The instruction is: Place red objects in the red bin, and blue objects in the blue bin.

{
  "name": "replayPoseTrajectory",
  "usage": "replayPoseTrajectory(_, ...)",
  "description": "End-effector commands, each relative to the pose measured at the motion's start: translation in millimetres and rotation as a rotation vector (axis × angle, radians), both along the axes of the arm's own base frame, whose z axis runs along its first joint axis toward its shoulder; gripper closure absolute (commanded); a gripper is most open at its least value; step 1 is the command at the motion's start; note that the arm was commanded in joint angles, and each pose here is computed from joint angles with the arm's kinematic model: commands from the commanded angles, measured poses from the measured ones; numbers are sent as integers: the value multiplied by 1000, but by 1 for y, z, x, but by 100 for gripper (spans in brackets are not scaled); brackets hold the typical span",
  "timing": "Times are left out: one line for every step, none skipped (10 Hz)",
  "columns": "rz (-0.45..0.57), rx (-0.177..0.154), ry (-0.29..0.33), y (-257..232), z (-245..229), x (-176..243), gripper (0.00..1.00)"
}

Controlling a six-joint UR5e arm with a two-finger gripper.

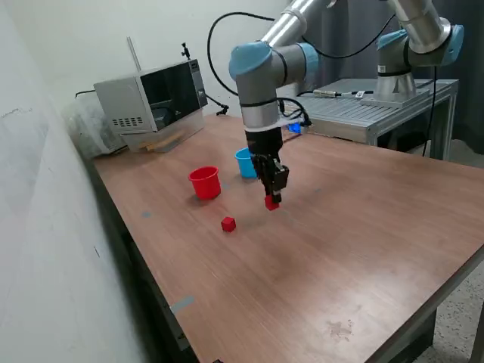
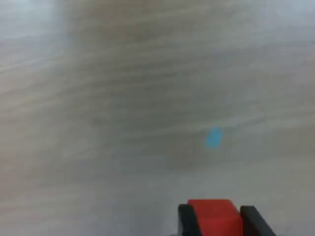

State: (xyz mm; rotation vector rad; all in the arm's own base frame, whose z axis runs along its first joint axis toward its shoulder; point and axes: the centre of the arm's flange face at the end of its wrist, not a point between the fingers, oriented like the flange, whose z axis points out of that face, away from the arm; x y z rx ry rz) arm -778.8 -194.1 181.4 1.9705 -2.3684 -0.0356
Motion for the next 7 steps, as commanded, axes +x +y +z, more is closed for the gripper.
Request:
replayPoseTrajectory(-84,75,52,70,58,-10,100)
replayPoseTrajectory(-122,115,66,105,70,-14,100)
replayPoseTrajectory(-164,123,79,140,81,-16,100)
replayPoseTrajectory(-216,126,92,183,92,-21,100)
replayPoseTrajectory(-240,133,95,212,95,-22,100)
replayPoseTrajectory(-263,149,93,232,95,-21,100)
replayPoseTrajectory(-284,150,91,249,95,-20,100)
